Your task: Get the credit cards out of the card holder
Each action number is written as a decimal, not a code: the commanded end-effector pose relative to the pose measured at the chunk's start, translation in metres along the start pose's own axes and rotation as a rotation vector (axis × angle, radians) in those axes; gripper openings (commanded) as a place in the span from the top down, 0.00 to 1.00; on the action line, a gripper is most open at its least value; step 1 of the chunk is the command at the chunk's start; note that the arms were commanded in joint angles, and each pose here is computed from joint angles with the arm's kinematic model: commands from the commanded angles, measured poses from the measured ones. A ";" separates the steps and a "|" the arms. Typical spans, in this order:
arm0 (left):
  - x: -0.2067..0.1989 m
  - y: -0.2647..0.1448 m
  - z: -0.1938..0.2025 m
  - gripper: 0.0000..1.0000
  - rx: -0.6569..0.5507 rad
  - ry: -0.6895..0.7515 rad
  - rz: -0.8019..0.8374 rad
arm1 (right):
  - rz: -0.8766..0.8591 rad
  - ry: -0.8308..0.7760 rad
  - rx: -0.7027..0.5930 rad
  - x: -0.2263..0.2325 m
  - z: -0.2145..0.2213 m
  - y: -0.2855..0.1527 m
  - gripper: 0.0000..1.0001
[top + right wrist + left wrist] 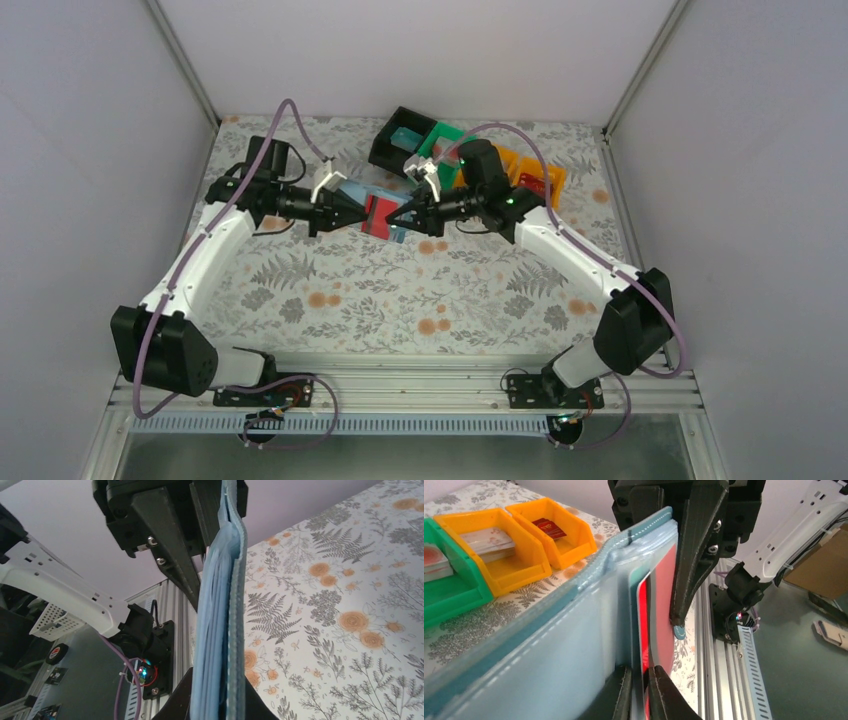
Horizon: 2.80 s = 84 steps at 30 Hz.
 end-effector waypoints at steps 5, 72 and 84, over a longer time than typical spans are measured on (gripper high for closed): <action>-0.033 0.007 -0.036 0.98 -0.127 0.086 0.228 | -0.176 -0.224 -0.052 0.047 -0.021 -0.004 0.93; 0.028 -0.092 0.003 0.98 -0.045 -0.037 -0.296 | -0.018 0.681 0.260 -0.162 0.123 0.064 0.93; 0.012 -0.092 -0.012 0.98 -0.075 0.014 -0.287 | 0.632 0.629 -0.006 -0.175 0.071 -0.030 0.42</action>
Point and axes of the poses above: each gripper's point midway between its finger pads, its own y axis out along the fingers, its own x axis along the line the jaws close on, z = x × y, the point moved 7 cm from there along -y, back along the fingers, and after that the axes turned 10 degrees about y, right-handed, at the moved point
